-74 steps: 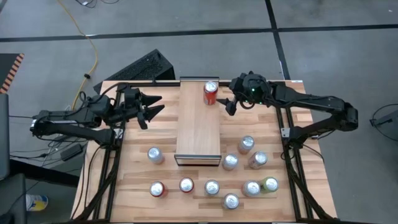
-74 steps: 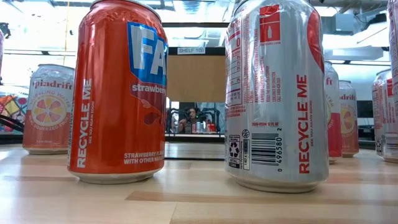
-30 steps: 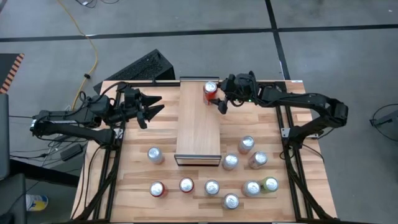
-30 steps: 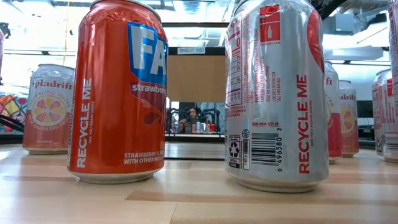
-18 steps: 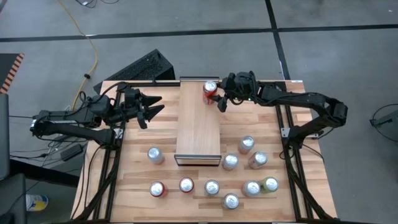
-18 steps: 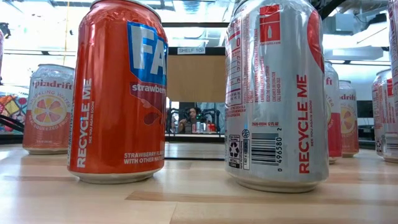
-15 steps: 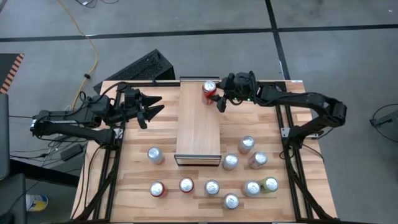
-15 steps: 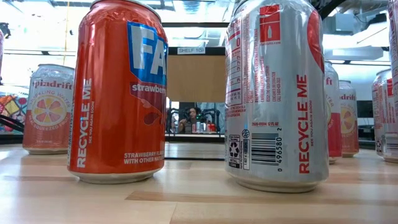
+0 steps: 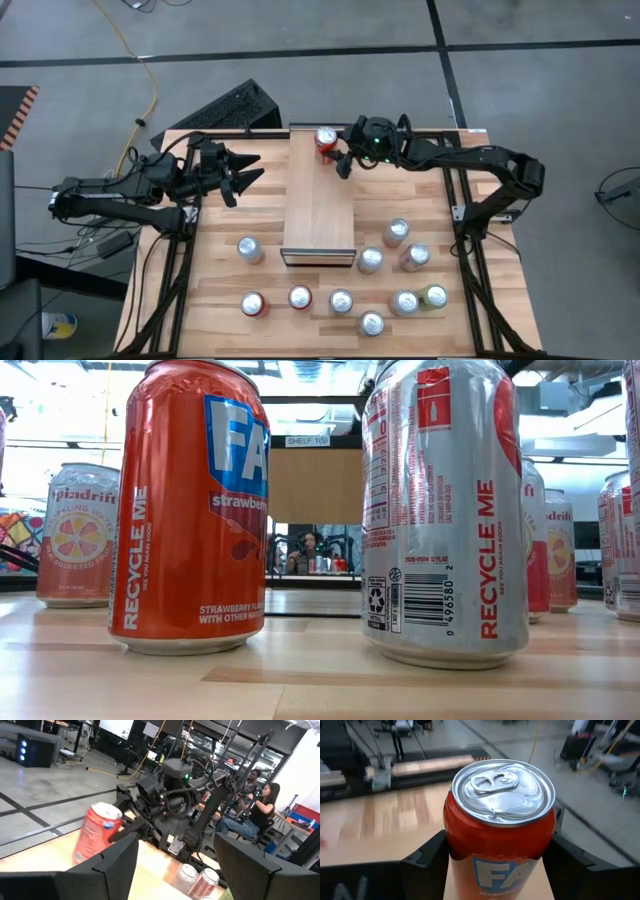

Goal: Place canned beverage on shelf
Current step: Put the top red soda can on the shelf

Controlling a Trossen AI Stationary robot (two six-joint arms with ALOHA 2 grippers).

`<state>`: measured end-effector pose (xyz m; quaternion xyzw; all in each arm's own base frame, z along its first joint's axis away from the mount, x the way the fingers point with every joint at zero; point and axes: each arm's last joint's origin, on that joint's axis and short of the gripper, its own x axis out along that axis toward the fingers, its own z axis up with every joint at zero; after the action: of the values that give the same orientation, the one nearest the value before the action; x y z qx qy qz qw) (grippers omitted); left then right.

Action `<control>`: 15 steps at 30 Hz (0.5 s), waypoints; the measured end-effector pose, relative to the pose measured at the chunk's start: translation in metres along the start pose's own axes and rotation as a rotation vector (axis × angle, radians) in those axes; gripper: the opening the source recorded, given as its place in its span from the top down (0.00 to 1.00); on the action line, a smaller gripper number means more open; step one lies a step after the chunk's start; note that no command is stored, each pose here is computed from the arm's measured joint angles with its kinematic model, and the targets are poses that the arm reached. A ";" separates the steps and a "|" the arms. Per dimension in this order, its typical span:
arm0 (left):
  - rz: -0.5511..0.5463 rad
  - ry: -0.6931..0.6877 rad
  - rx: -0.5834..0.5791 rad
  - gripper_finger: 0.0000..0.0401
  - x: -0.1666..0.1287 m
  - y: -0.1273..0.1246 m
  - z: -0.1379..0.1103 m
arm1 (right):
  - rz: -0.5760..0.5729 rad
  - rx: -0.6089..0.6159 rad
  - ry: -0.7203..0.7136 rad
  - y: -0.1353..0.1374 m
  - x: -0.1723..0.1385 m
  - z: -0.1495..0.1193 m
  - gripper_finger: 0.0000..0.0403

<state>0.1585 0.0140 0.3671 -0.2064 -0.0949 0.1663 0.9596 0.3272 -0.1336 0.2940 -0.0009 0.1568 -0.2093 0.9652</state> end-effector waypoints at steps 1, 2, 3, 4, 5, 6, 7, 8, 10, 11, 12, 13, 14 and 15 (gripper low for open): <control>0.000 0.000 0.000 0.38 0.000 0.000 0.000 | 0.004 -0.004 -0.013 0.002 0.005 0.005 0.38; 0.000 0.000 0.000 0.38 0.000 0.000 0.000 | 0.005 -0.005 -0.011 0.003 0.009 0.007 0.38; 0.000 0.000 0.000 0.38 0.000 0.000 0.000 | 0.006 -0.007 -0.004 0.004 0.014 0.009 0.38; -0.001 0.000 0.000 0.38 0.000 0.000 0.000 | 0.007 -0.009 -0.003 0.004 0.018 0.011 0.38; -0.001 0.000 0.000 0.38 0.000 0.000 0.000 | 0.006 -0.010 -0.007 0.004 0.024 0.014 0.38; -0.001 0.000 0.000 0.38 0.000 0.000 0.000 | 0.003 -0.012 -0.007 0.004 0.029 0.016 0.38; -0.001 -0.001 0.000 0.38 0.000 0.000 0.000 | -0.008 -0.013 -0.003 0.004 0.033 0.018 0.38; -0.001 -0.001 0.000 0.38 0.000 0.000 0.000 | -0.031 -0.020 -0.002 0.004 0.036 0.020 0.38; -0.001 0.000 0.000 0.38 0.000 0.000 0.000 | -0.067 -0.048 -0.004 0.003 0.044 0.023 0.38; -0.001 0.000 0.000 0.38 0.000 0.000 0.000 | -0.078 -0.062 0.005 0.003 0.047 0.023 0.38; -0.001 0.000 0.000 0.38 0.000 0.000 0.000 | -0.080 -0.074 0.010 0.004 0.050 0.024 0.38; -0.001 0.000 0.000 0.38 0.000 0.000 0.000 | -0.081 -0.081 0.006 0.005 0.054 0.025 0.38; -0.001 0.000 0.000 0.38 0.000 0.000 0.000 | -0.087 -0.085 0.003 0.005 0.056 0.026 0.38; -0.001 0.000 0.000 0.38 0.000 0.000 0.000 | -0.088 -0.088 0.004 0.006 0.058 0.027 0.38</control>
<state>0.1585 0.0139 0.3671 -0.2064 -0.0952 0.1658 0.9596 0.3878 -0.1532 0.3016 -0.0497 0.1676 -0.2446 0.9537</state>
